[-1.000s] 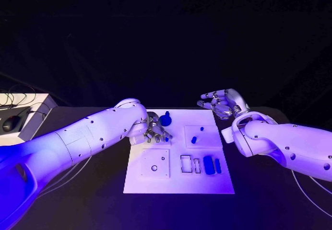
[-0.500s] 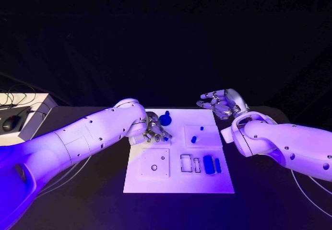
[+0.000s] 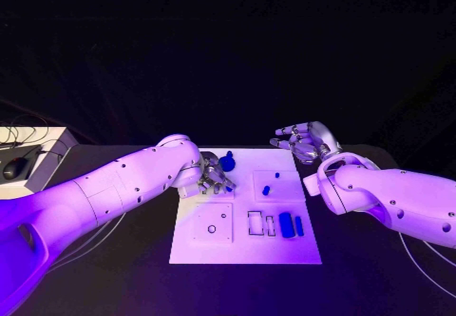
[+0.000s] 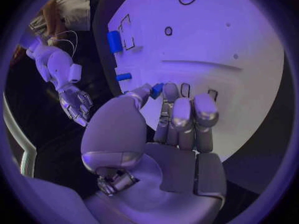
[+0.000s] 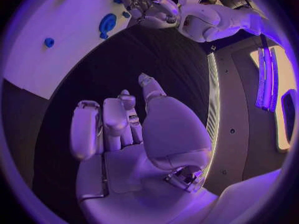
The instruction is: Assemble the parts on the task board
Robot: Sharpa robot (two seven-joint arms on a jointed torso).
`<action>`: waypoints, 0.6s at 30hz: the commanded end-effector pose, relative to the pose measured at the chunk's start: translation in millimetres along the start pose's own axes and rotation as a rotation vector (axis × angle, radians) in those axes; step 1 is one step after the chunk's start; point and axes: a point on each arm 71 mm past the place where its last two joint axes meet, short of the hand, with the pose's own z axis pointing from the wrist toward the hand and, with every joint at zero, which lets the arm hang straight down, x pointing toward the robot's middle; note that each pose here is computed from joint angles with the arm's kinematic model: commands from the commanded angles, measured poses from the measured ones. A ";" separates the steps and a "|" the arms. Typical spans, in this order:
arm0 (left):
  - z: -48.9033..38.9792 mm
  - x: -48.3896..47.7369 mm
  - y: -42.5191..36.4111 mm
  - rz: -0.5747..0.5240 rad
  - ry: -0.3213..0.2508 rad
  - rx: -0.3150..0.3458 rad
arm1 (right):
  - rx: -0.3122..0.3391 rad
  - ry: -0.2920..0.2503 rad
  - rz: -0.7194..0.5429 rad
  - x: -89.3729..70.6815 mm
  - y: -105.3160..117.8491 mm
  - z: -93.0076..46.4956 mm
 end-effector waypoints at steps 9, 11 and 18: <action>-1.2 0.8 -4.4 -0.044 -0.003 0.060 | 0.002 0.021 -0.008 2.7 -1.7 -0.2; -1.6 0.8 -4.4 -0.052 -0.003 0.065 | 0.004 0.023 -0.009 2.9 -2.3 -0.4; -4.3 0.2 -3.1 -0.111 -0.011 0.079 | 0.012 0.029 -0.011 3.4 -4.7 -1.1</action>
